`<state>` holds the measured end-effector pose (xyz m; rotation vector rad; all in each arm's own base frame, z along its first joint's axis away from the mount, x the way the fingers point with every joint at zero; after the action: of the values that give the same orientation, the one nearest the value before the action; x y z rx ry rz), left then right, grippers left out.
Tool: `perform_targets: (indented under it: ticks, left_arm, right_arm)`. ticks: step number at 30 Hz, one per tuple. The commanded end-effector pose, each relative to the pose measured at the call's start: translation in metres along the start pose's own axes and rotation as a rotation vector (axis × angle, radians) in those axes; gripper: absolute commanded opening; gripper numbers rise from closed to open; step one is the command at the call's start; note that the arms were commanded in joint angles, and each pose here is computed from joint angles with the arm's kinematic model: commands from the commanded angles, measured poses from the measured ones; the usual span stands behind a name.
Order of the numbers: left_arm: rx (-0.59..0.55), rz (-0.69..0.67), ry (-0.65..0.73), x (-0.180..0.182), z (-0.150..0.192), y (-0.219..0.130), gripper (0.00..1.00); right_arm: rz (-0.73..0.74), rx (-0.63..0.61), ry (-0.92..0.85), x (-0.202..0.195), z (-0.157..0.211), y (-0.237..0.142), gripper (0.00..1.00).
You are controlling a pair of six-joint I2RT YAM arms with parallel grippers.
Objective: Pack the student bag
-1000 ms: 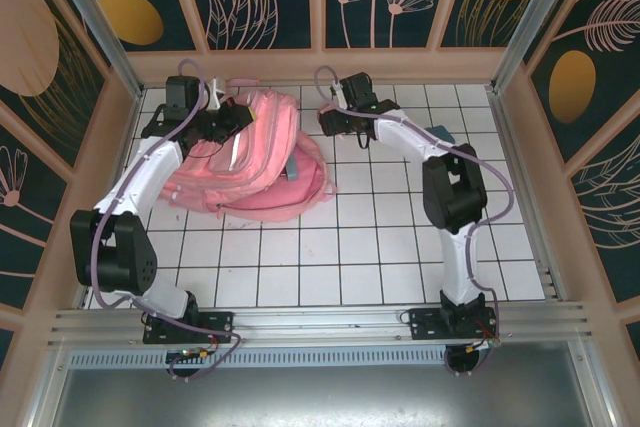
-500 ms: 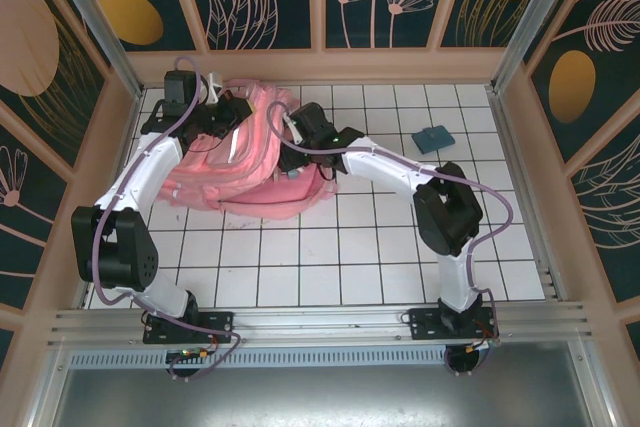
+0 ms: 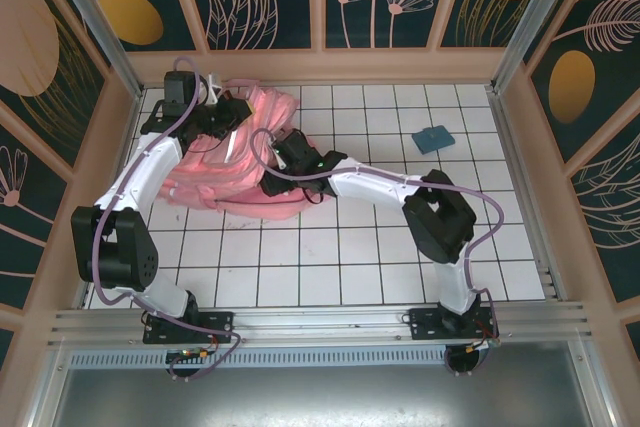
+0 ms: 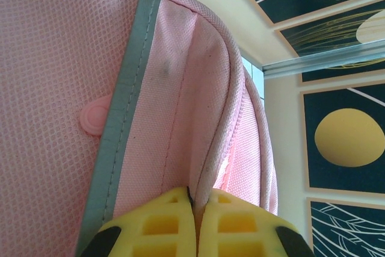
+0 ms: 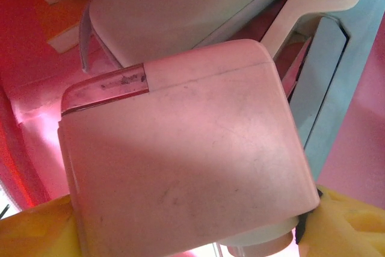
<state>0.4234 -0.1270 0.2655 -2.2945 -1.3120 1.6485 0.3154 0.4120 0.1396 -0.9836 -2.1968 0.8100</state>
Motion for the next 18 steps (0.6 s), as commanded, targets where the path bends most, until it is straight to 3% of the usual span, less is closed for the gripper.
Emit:
perform_targets:
  ticks: [1,10,18]
  left_arm:
    - [-0.14,0.085,0.078,-0.032,-0.035,-0.013,0.0]
    - [-0.135,0.085,0.072,-0.029,-0.031,-0.012,0.0]
    - [-0.125,0.109,0.072,-0.033,-0.027,-0.015,0.0]
  right_arm:
    - [-0.078,0.05,-0.09,0.036,0.027,-0.007,0.65]
    - [-0.052,0.066,-0.186,0.056,0.047,0.001,0.7]
    - [0.128,0.074,-0.178,0.009,0.043,0.028,0.7]
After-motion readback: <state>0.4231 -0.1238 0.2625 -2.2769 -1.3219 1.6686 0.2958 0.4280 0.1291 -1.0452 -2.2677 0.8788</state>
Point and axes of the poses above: each hand's point on the last joint's axis, 136 mm out from that joint toward the fingers, its own y axis out along the fingers, its own x axis along the line the jaws close on, z = x × y, the point moved 3 cm from there along -y, back along the fingers, and after that the axes turned 7 degrees about y, right-handed, at the moved point
